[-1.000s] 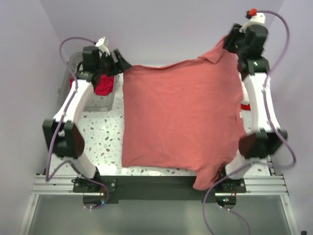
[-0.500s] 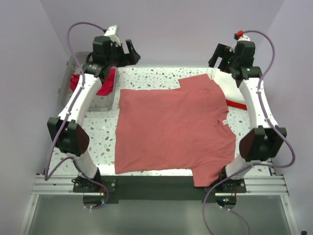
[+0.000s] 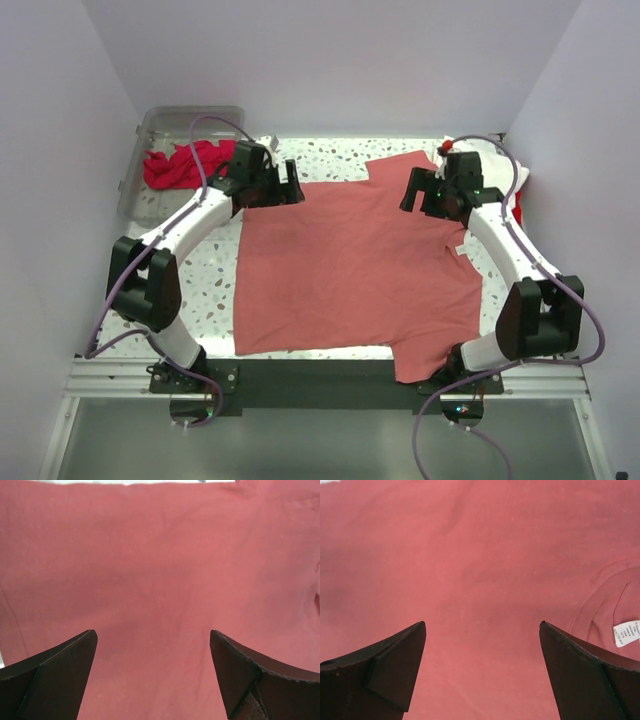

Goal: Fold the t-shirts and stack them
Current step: Flatten the tshirt out, then fold the tshirt

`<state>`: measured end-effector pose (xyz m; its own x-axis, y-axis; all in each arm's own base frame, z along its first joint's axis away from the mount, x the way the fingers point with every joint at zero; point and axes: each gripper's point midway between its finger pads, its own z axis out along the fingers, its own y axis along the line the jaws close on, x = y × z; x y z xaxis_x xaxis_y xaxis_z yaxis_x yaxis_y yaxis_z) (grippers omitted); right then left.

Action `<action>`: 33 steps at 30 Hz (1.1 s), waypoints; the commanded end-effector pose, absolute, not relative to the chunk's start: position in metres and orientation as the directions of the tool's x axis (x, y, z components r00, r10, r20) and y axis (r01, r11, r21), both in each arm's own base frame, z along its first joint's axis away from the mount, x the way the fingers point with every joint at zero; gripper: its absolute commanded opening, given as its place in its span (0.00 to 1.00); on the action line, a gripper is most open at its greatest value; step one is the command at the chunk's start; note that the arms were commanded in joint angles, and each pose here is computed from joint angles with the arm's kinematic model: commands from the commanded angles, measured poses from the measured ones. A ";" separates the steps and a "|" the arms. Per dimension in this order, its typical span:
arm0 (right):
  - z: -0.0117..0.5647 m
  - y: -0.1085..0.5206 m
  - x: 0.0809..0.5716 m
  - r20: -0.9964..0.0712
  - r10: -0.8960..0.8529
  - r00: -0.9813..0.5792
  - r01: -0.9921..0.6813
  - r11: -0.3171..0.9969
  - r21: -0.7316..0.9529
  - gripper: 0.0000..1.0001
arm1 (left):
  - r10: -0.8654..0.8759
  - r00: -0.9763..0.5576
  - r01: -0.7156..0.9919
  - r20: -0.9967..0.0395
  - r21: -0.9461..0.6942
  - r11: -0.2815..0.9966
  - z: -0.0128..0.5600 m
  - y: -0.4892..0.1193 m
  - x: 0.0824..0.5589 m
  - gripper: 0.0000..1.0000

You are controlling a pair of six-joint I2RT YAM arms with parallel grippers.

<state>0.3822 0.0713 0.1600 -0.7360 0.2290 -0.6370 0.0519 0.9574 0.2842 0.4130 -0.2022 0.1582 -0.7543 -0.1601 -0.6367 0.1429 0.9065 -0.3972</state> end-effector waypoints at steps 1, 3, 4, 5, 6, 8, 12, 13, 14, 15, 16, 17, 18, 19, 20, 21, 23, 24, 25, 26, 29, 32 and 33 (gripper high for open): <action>0.156 0.079 0.382 -0.642 0.243 -0.727 0.040 0.948 0.314 0.98 | -0.194 -0.713 0.151 -0.674 -0.417 0.896 0.170 -0.204 0.413 1.00; 0.140 0.080 0.383 -0.621 0.240 -0.746 0.051 0.951 0.306 0.98 | -0.183 -0.740 0.143 -0.647 -0.417 0.897 0.151 -0.207 0.414 1.00; 0.134 0.081 0.383 -0.612 0.237 -0.755 0.053 0.952 0.303 0.98 | -0.180 -0.755 0.131 -0.631 -0.413 0.901 0.144 -0.208 0.413 1.00; 0.122 0.083 0.385 -0.592 0.232 -0.771 0.056 0.952 0.300 0.98 | -0.180 -0.771 0.112 -0.611 -0.407 0.906 0.138 -0.207 0.412 1.00; 0.117 0.083 0.386 -0.583 0.227 -0.780 0.057 0.954 0.296 0.98 | -0.181 -0.784 0.088 -0.594 -0.395 0.914 0.126 -0.205 0.413 1.00; 0.110 0.086 0.389 -0.570 0.211 -0.794 0.050 0.957 0.284 0.97 | -0.188 -0.797 0.067 -0.574 -0.393 0.917 0.117 -0.204 0.411 1.00; 0.090 0.083 0.396 -0.532 0.209 -0.821 0.082 0.964 0.252 0.97 | -0.195 -0.827 0.062 -0.527 -0.431 0.900 0.095 -0.212 0.407 1.00; 0.085 0.083 0.397 -0.521 0.211 -0.827 0.089 0.964 0.250 0.97 | -0.202 -0.832 0.057 -0.517 -0.440 0.896 0.091 -0.215 0.407 1.00; 0.081 0.083 0.397 -0.508 0.214 -0.835 0.097 0.964 0.248 0.96 | -0.202 -0.835 0.056 -0.512 -0.443 0.895 0.087 -0.217 0.408 1.00; 0.078 0.084 0.399 -0.500 0.215 -0.839 0.101 0.964 0.246 0.96 | -0.203 -0.845 0.043 -0.494 -0.441 0.896 0.078 -0.217 0.408 1.00; 0.069 0.083 0.398 -0.481 0.213 -0.850 0.110 0.966 0.234 0.96 | -0.201 -0.848 0.041 -0.490 -0.438 0.898 0.075 -0.218 0.408 1.00; 0.065 0.084 0.397 -0.469 0.212 -0.858 0.114 0.967 0.229 0.96 | -0.199 -0.851 0.036 -0.486 -0.432 0.901 0.072 -0.218 0.410 1.00; 0.063 0.083 0.398 -0.464 0.212 -0.860 0.116 0.967 0.226 0.96 | -0.195 -0.864 0.016 -0.465 -0.411 0.911 0.060 -0.215 0.409 1.00; 0.056 0.083 0.398 -0.451 0.209 -0.868 0.121 0.969 0.217 0.96 | -0.195 -0.864 -0.008 -0.464 -0.374 0.927 0.054 -0.208 0.411 1.00; 0.053 0.083 0.398 -0.444 0.212 -0.871 0.126 0.968 0.215 0.96 | -0.189 -0.869 -0.020 -0.457 -0.351 0.936 0.053 -0.205 0.413 1.00; 0.050 0.083 0.399 -0.437 0.210 -0.875 0.128 0.969 0.210 0.96 | -0.185 -0.876 -0.034 -0.445 -0.325 0.945 0.044 -0.201 0.413 1.00; 0.040 0.082 0.398 -0.410 0.210 -0.888 0.141 0.971 0.193 0.96 | -0.177 -0.877 -0.032 -0.446 -0.313 0.949 0.041 -0.201 0.416 1.00; 0.038 0.082 0.399 -0.408 0.212 -0.888 0.144 0.971 0.190 0.96 | -0.174 -0.881 -0.036 -0.439 -0.306 0.951 0.036 -0.200 0.416 1.00; 0.035 0.082 0.399 -0.400 0.211 -0.892 0.146 0.972 0.186 0.96 | -0.168 -0.884 -0.035 -0.437 -0.297 0.954 0.032 -0.200 0.417 1.00; 0.027 0.082 0.398 -0.381 0.216 -0.899 0.156 0.971 0.183 0.96 | -0.165 -0.884 -0.035 -0.438 -0.289 0.957 0.033 -0.200 0.420 1.00; 0.019 0.082 0.400 -0.359 0.229 -0.905 0.175 0.968 0.177 0.96 | -0.155 -0.889 -0.047 -0.431 -0.250 0.967 0.025 -0.195 0.424 1.00; 0.013 0.083 0.402 -0.342 0.239 -0.909 0.189 0.966 0.174 0.96 | -0.147 -0.890 -0.049 -0.432 -0.229 0.972 0.021 -0.194 0.431 1.00; 0.010 0.085 0.407 -0.341 0.239 -0.909 0.189 0.966 0.174 0.96 | -0.145 -0.888 -0.060 -0.436 -0.201 0.978 0.017 -0.189 0.434 1.00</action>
